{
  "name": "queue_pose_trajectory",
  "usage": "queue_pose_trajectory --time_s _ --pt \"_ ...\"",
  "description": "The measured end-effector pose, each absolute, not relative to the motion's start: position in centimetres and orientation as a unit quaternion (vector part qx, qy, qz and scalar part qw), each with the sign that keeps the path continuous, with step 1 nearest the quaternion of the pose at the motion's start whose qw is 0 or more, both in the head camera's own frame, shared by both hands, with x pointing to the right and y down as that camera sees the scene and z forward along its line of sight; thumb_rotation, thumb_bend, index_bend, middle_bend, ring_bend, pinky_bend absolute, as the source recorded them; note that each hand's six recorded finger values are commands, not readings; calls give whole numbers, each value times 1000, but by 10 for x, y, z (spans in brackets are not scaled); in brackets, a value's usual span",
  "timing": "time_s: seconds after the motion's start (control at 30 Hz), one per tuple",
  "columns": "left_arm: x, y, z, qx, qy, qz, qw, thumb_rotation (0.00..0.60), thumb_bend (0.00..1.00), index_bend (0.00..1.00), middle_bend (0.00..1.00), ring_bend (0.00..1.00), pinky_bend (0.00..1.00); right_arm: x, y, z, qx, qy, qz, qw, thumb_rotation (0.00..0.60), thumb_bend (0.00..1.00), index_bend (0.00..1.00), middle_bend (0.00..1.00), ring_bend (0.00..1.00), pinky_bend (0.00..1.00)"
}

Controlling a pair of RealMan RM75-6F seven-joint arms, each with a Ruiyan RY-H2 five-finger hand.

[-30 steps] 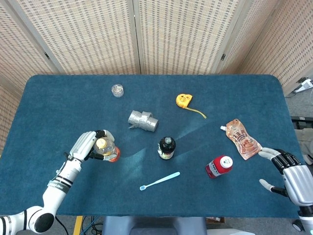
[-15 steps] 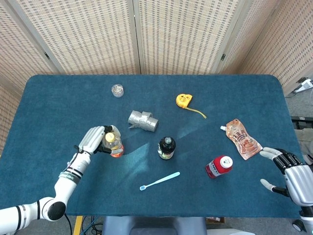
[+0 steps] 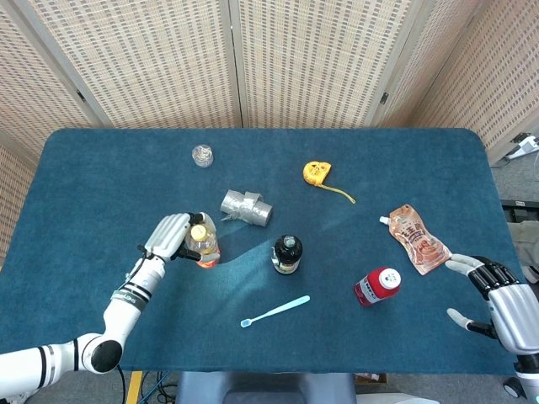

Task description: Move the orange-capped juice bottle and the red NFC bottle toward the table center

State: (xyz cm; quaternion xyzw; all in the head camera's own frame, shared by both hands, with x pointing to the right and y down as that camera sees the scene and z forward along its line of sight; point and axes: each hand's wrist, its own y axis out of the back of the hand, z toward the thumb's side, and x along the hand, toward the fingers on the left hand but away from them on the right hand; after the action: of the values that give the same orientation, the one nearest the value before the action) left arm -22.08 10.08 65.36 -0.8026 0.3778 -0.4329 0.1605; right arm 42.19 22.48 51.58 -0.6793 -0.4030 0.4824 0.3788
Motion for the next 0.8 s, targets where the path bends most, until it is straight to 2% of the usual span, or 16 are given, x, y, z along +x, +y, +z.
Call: queue_pose_trajectory --time_s 0.57,0.67,0.8 --pt "-203 101 664 -798 349 -447 205 600 60 514 521 367 378 424 224 510 -680 -411 476 378 600 31 300 248 202 290" --pt "-202 102 666 -798 345 -450 205 600 60 467 466 352 378 424 224 510 -680 -411 476 377 600 31 300 248 202 290" --pt "-203 102 667 -798 344 -451 204 600 60 315 343 304 379 424 224 511 -681 -409 477 377 600 31 300 248 202 290"
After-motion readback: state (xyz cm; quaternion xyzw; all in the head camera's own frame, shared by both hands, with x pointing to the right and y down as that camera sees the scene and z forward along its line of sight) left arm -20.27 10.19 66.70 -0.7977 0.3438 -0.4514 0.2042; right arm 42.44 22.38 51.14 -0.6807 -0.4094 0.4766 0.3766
